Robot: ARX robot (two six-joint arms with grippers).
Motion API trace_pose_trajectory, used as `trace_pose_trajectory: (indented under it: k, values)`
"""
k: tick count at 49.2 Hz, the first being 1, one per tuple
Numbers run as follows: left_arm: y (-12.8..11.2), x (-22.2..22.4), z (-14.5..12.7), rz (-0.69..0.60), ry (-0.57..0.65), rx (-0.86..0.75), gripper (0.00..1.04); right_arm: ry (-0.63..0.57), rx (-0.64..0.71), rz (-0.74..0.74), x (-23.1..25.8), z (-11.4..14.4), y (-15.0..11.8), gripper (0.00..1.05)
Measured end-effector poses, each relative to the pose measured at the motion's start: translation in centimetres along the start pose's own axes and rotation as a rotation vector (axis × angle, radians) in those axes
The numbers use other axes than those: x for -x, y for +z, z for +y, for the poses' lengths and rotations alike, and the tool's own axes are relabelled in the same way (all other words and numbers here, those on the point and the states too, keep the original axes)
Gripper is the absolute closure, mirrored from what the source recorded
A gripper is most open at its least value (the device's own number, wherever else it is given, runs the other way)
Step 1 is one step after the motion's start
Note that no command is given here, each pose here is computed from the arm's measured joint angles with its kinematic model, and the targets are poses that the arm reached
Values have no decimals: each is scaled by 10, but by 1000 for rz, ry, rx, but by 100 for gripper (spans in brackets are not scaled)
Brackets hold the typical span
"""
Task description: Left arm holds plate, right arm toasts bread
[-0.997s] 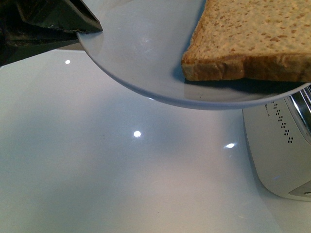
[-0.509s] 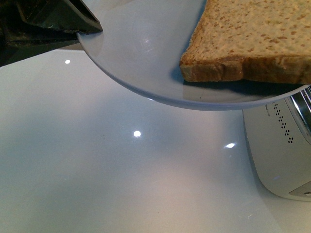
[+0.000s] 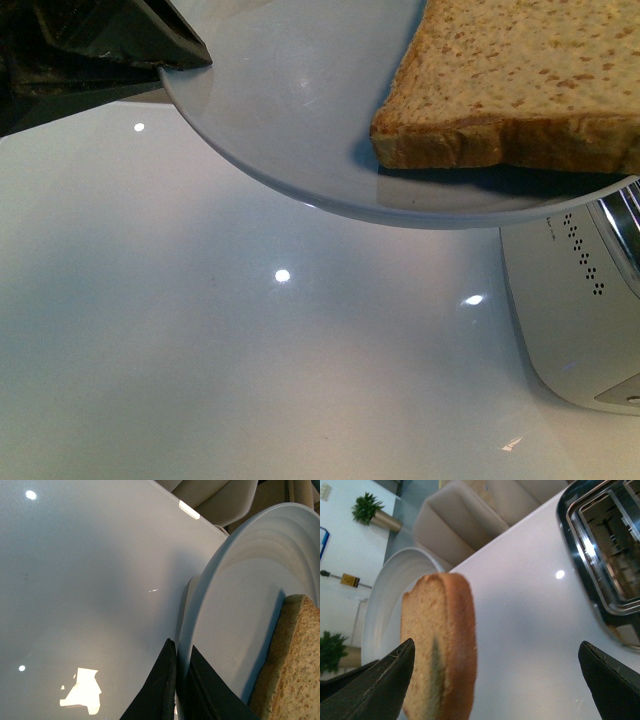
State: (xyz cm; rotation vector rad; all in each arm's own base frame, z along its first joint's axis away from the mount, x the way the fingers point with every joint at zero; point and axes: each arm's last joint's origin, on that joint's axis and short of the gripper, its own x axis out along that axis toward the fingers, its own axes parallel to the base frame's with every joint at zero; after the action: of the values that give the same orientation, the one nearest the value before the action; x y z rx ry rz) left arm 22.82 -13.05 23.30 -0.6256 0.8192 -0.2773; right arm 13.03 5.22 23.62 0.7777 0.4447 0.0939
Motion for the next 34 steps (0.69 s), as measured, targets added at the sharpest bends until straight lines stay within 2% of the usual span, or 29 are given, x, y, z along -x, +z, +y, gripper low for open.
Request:
trace_pose_trajectory:
  k: [18,23,34]
  values:
    - [0,0,0,0,0,0,102,57,-40,64,-10,9,-9,9]
    - [0,0,0,0,0,0,102,60,-38,70,-12,11,-10,21]
    - [0,0,0,0,0,0,102,85,-55,83,-11,14,-12,66]
